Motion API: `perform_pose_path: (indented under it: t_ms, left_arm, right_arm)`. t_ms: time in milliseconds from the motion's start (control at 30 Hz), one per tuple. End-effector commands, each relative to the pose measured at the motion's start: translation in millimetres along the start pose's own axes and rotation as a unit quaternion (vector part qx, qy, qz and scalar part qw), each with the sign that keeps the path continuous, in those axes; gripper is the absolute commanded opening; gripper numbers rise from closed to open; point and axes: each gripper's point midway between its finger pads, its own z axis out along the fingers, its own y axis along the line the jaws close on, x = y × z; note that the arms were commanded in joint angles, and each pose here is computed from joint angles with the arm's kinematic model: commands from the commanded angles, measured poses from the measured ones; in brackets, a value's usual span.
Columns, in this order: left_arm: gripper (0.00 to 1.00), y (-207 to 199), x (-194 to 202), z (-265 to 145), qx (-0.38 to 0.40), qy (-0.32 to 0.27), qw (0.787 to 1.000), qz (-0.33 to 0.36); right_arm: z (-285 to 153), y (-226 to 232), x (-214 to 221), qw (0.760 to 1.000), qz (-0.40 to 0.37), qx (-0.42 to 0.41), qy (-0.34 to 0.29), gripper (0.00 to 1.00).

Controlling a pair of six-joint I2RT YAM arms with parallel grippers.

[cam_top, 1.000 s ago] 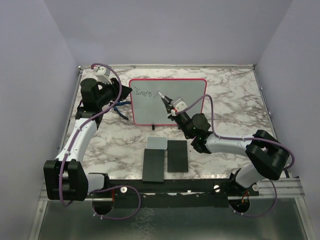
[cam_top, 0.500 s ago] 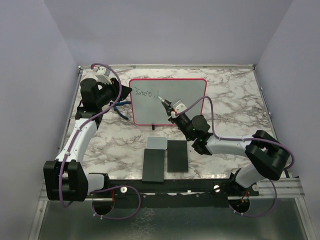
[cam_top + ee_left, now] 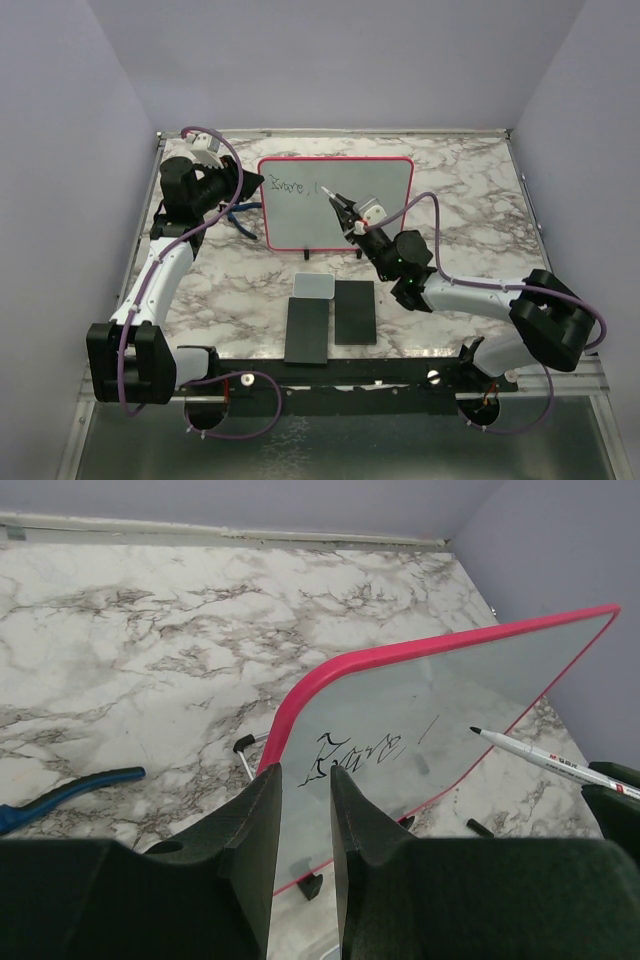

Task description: Write a sentence on the whiteboard

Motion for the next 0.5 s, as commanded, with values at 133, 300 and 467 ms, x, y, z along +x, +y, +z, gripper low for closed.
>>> perform_pose_path:
  t_ms: [133, 300, 467]
  left_arm:
    - [0.27, -3.4, 3.6, -3.6, 0.0, 0.002, 1.0, 0.005]
    - [0.27, -3.3, 3.6, -3.7, 0.0, 0.003, 1.0, 0.006]
    - [0.27, -3.6, 3.3, -4.0, 0.0, 0.002, 1.0, 0.006]
  right_arm:
    - [4.0, 5.0, 10.2, 1.0, 0.002, -0.002, 0.012, 0.01]
    - [6.7, 5.3, 13.6, 1.0, -0.001, 0.0, 0.016, 0.01]
    - [8.0, 1.8, 14.7, 1.0, -0.002, 0.012, 0.016, 0.01]
